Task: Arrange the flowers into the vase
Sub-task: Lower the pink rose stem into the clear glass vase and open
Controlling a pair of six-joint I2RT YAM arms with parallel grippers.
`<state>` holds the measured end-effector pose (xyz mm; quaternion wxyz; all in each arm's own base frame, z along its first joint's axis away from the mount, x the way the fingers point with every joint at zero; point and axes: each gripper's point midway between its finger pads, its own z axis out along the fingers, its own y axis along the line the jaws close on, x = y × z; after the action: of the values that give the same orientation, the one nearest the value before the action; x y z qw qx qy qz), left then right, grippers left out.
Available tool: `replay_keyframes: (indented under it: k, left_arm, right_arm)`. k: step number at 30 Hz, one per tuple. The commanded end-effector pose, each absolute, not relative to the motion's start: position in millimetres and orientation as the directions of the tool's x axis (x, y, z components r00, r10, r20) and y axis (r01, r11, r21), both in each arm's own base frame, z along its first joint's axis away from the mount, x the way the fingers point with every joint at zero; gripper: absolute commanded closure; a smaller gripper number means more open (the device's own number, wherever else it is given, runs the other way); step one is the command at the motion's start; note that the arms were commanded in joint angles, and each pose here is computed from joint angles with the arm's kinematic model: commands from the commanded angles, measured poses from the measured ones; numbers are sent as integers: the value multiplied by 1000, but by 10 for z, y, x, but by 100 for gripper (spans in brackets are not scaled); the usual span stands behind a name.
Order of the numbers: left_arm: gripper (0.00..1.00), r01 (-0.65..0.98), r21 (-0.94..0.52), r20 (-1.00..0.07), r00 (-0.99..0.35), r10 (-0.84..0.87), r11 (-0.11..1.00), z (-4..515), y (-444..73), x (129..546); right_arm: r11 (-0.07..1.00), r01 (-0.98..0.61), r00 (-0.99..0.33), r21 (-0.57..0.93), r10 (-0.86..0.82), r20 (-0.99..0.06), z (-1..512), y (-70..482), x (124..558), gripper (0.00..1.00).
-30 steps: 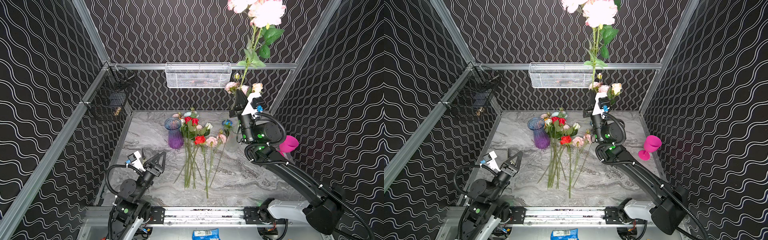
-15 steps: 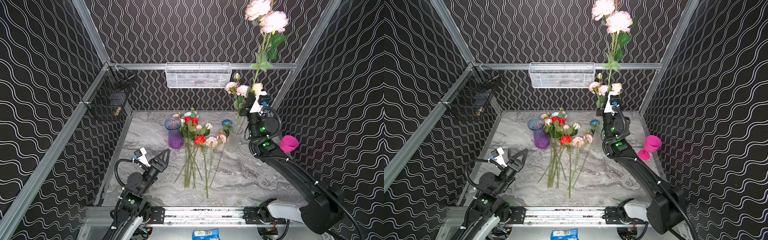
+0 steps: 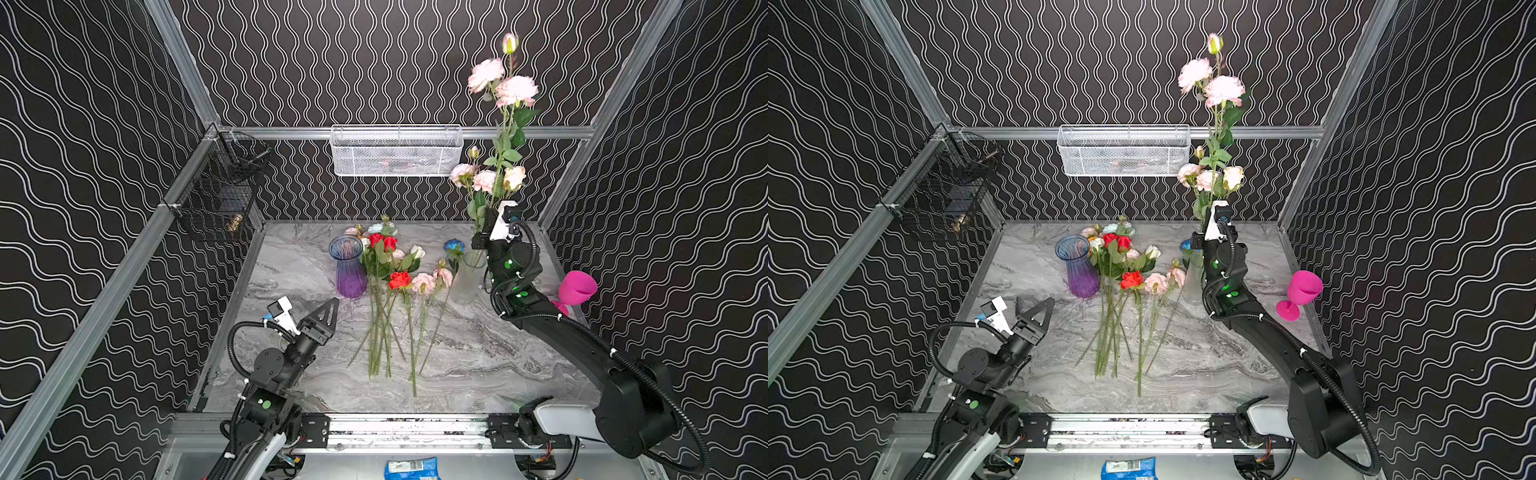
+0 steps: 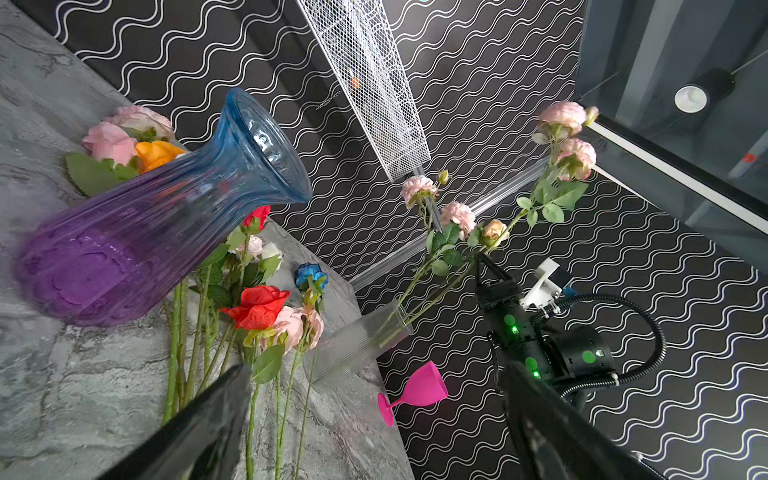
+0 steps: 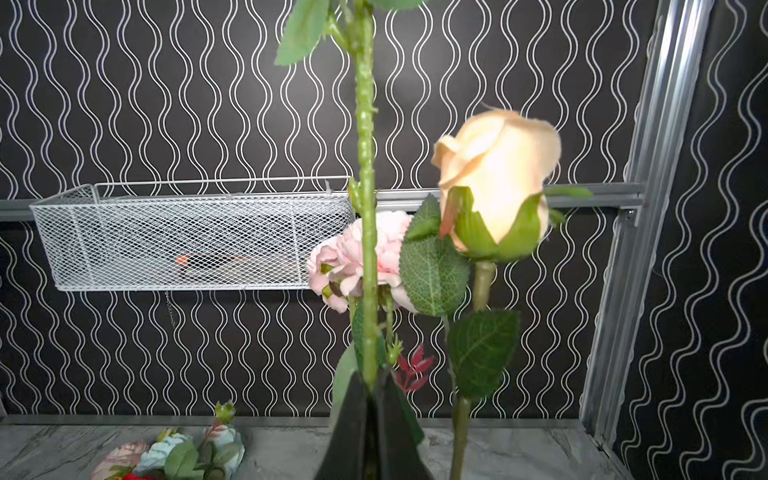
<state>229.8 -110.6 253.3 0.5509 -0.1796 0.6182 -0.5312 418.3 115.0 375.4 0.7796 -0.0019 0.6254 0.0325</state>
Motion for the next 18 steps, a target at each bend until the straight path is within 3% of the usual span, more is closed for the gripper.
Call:
replay_keyframes:
  k: [1, 3, 8, 11, 18]
  left_arm:
    - [3, 389, -854, -479, -330, -814, 345, 2616, -1116, 2267]
    - [3, 382, -857, -478, -342, -809, 346, 2581, -1128, 2259]
    - [3, 372, -854, -491, -349, -798, 363, 2556, -1122, 2224]
    - [3, 372, -852, -495, -343, -799, 368, 2574, -1105, 2206]
    - [3, 378, -844, -510, -345, -787, 381, 2604, -1116, 2190]
  right_arm:
    - [994, -66, 212, 85, 97, -972, 3651, 1131, 4123, 100]
    - [992, -78, 185, 102, 115, -976, 3523, 1139, 4102, 93]
    - [990, -83, 151, 118, 129, -980, 3347, 1129, 4062, 86]
    - [988, -88, 136, 127, 138, -981, 3319, 1130, 4043, 76]
    - [984, -108, 131, 141, 154, -979, 3336, 1129, 3959, 72]
